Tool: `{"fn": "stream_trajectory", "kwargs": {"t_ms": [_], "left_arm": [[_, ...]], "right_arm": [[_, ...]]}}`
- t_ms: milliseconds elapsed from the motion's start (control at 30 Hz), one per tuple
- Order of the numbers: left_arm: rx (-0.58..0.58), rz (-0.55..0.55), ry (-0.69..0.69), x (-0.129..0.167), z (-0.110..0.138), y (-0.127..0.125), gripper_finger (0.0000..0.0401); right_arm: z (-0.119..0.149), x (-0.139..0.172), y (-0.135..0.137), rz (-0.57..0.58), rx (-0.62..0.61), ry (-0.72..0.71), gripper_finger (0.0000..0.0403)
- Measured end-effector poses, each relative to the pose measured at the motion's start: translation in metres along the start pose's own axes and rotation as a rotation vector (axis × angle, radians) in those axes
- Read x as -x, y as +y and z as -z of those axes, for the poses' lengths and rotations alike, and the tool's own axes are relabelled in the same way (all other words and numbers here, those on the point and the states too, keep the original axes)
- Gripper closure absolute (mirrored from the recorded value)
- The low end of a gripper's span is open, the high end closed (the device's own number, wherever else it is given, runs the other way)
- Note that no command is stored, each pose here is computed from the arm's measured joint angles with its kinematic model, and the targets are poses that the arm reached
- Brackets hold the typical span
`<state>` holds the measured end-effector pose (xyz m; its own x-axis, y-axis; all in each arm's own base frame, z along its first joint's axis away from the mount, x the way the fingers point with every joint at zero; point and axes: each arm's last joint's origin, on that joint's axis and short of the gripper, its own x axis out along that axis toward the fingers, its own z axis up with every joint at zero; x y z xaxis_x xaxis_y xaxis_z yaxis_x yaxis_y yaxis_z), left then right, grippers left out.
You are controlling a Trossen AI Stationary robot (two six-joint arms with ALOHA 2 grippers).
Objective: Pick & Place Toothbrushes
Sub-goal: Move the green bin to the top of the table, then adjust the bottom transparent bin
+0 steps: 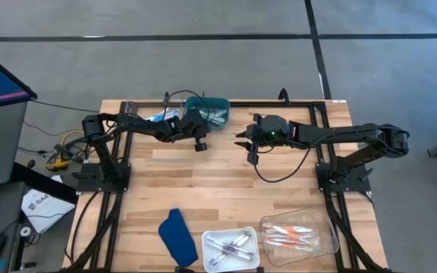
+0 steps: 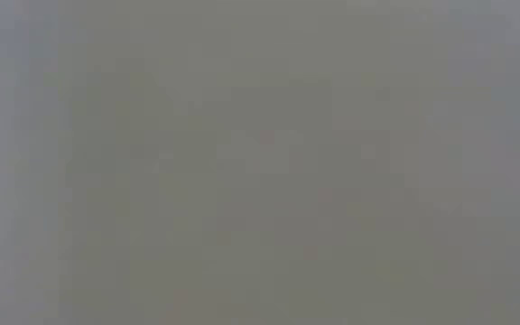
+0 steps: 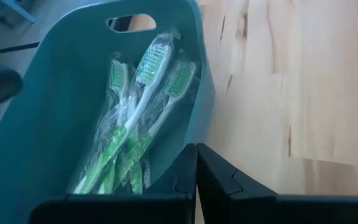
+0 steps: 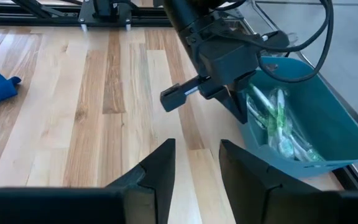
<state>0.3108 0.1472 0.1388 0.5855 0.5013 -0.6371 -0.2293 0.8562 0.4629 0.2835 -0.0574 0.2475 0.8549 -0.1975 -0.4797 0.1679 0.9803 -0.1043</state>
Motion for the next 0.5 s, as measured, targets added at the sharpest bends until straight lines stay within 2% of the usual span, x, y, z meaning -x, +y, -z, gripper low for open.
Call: {"fn": "stream_trajectory", "kwargs": {"t_ms": [233,500], "left_arm": [[-0.013,0.016,0.012,0.002,-0.001,-0.005,0.0401],[-0.069,0.104,-0.047,0.031,-0.022,-0.037,0.0401]], "right_arm": [[0.0,0.0,0.0,0.0,0.0,0.0,0.0285],[0.001,0.0,0.0,-0.002,0.0,0.014,0.0285]]}}
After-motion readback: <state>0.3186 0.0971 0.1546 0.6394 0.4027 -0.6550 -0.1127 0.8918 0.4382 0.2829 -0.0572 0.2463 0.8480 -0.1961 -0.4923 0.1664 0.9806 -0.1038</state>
